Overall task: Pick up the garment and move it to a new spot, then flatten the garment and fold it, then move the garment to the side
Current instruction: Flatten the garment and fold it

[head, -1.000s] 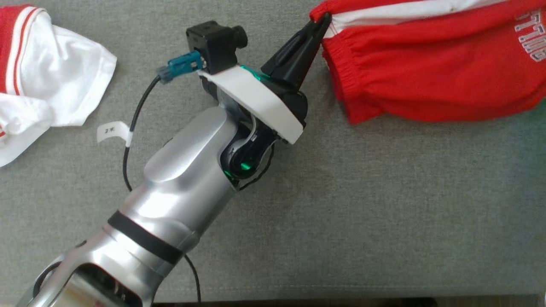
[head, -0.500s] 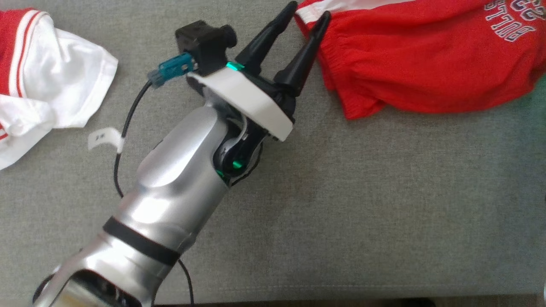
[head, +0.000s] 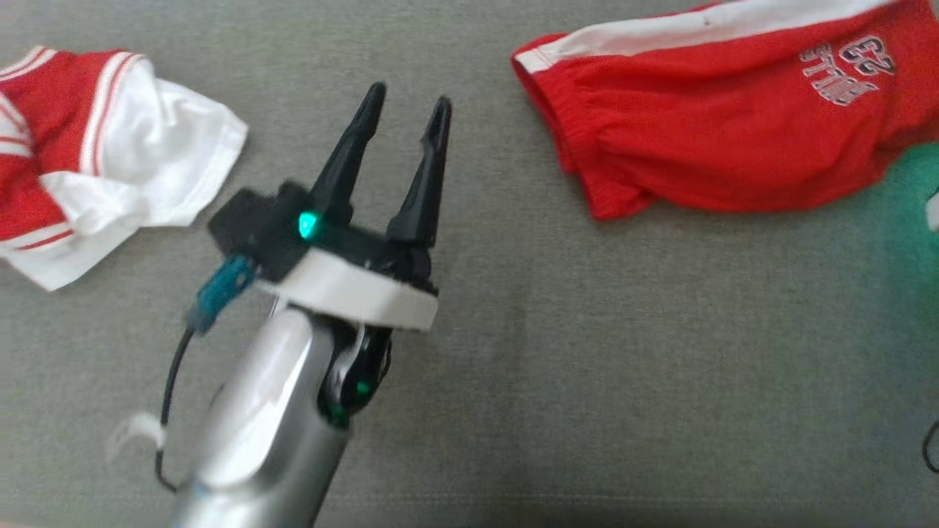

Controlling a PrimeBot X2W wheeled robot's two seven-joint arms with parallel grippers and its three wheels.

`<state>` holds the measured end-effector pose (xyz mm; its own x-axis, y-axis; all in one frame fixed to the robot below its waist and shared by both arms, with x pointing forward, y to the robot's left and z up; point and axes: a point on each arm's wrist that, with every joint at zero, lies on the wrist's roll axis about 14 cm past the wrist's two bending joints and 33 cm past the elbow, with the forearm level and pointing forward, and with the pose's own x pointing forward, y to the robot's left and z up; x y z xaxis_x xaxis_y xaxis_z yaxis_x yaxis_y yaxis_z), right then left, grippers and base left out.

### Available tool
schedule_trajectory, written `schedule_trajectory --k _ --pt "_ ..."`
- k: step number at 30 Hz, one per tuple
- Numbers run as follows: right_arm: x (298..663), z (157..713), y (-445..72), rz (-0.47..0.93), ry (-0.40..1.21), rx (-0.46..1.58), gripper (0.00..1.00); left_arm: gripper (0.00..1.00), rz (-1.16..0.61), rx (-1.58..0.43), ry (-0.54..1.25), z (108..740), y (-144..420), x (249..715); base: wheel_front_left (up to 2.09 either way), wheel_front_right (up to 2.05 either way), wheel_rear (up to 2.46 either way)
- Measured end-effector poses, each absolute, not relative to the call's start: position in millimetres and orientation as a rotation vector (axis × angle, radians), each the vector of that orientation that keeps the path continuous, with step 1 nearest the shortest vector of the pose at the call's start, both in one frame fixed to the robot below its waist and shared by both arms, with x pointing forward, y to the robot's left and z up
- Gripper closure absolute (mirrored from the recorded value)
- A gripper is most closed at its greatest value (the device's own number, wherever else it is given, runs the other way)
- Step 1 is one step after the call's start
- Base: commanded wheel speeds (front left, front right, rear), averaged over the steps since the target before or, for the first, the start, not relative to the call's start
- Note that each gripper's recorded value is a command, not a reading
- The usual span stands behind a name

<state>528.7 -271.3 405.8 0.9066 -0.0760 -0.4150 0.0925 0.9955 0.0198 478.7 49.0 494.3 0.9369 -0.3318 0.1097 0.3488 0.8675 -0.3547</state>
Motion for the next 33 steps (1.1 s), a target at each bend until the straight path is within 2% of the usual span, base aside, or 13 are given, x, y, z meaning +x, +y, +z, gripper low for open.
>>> schedule_trajectory --k 5,9,19,20,21,22,28,33 --pt "531.1 383.9 -271.6 -0.106 0.515 0.052 0.0 0.0 -0.265 -0.346 -0.075 502.2 76.2 460.7 0.0 0.0 0.0" --pt "549.9 381.3 -274.3 -0.115 0.543 0.04 0.0 0.0 -0.221 -0.323 -0.069 499.8 90.6 448.8 0.0 0.0 0.0" --pt "567.0 346.2 -275.9 -0.13 0.675 0.039 0.0 0.0 -0.139 -0.298 -0.055 492.0 115.2 446.8 0.0 0.0 0.0" --pt "569.5 347.1 -275.7 -0.132 0.676 0.045 0.32 0.0 -0.136 -0.295 -0.055 491.9 116.3 446.8 0.0 0.0 0.0" --pt "571.2 348.6 -274.5 -0.131 0.674 0.05 0.77 0.0 -0.134 -0.289 -0.058 492.8 117.4 446.9 0.0 0.0 0.0" --pt "570.5 349.7 -273.6 -0.131 0.671 0.054 1.0 0.0 -0.131 -0.285 -0.064 494.6 118.5 446.8 0.0 0.0 0.0" --pt "546.4 358.1 -265.6 -0.125 0.628 0.077 1.0 0.0 -0.114 -0.247 -0.067 498.5 121.9 435.3 0.0 0.0 0.0" --pt "510.5 371.7 -295.3 -0.183 0.599 0.035 1.0 0.0 -0.119 -0.244 -0.049 496.1 117.4 417.8 0.0 0.0 0.0"
